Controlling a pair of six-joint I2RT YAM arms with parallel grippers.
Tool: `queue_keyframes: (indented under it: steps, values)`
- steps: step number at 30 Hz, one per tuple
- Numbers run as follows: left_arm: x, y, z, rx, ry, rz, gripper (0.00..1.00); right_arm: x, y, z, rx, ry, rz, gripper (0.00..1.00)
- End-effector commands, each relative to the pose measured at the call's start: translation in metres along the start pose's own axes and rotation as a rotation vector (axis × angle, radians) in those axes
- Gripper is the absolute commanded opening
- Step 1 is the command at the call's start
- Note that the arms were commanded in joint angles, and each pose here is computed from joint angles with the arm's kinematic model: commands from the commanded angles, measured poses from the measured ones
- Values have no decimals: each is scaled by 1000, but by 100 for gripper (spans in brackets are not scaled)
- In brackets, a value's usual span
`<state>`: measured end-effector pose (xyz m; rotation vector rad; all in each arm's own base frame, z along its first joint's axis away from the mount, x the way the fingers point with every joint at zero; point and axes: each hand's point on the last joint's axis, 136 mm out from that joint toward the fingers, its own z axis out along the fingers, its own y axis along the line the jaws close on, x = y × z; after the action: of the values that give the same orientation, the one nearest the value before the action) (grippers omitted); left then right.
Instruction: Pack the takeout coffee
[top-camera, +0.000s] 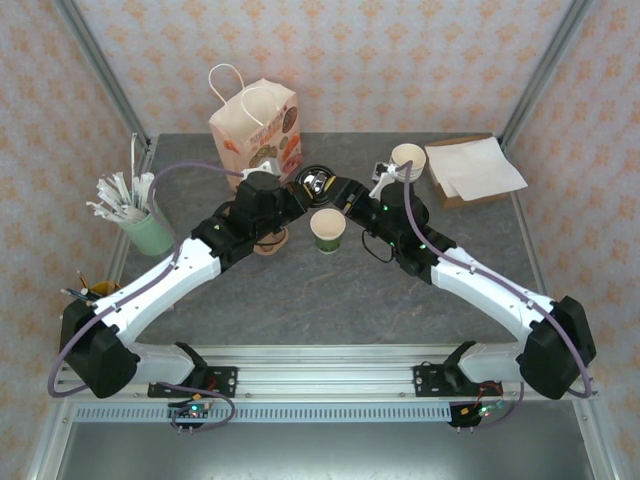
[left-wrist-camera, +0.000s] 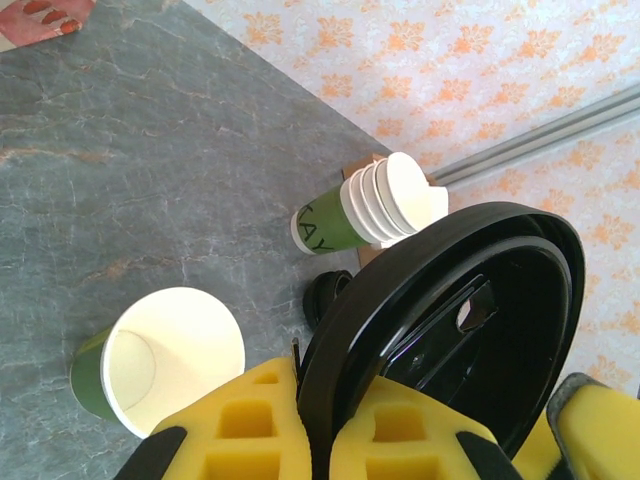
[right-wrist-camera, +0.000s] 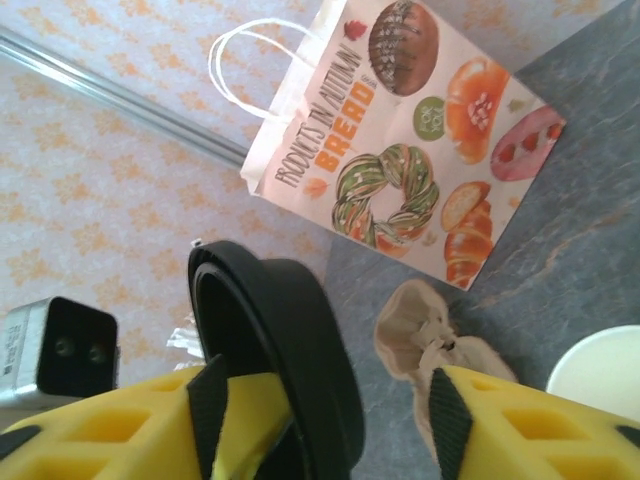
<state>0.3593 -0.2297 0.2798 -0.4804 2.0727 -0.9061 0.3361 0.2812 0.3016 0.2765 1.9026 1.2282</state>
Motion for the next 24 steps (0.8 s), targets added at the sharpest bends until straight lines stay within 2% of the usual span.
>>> queue_keyframes:
  steps: [1,9,19,20,21,22,24]
  values:
    - [-15,-15,-6,62,-75,-52,0,0,17,4,-74,-6,-22,53]
    - [-17,-20,-4,101,-86,-76,0,7,10,9,-45,-2,-50,39]
    - [-12,-25,-9,156,-77,-37,1,-1,8,8,-10,-32,-152,7]
    - [-12,-28,-10,175,-72,-20,11,-3,9,6,-3,-37,-183,5]
    - [-10,-32,-13,195,-63,15,32,-8,11,3,9,-46,-233,2]
    - [-9,-36,-19,221,-56,56,46,-12,15,-1,22,-54,-292,1]
    - [-7,-42,-36,284,-55,152,67,-24,20,-10,62,-75,-441,0]
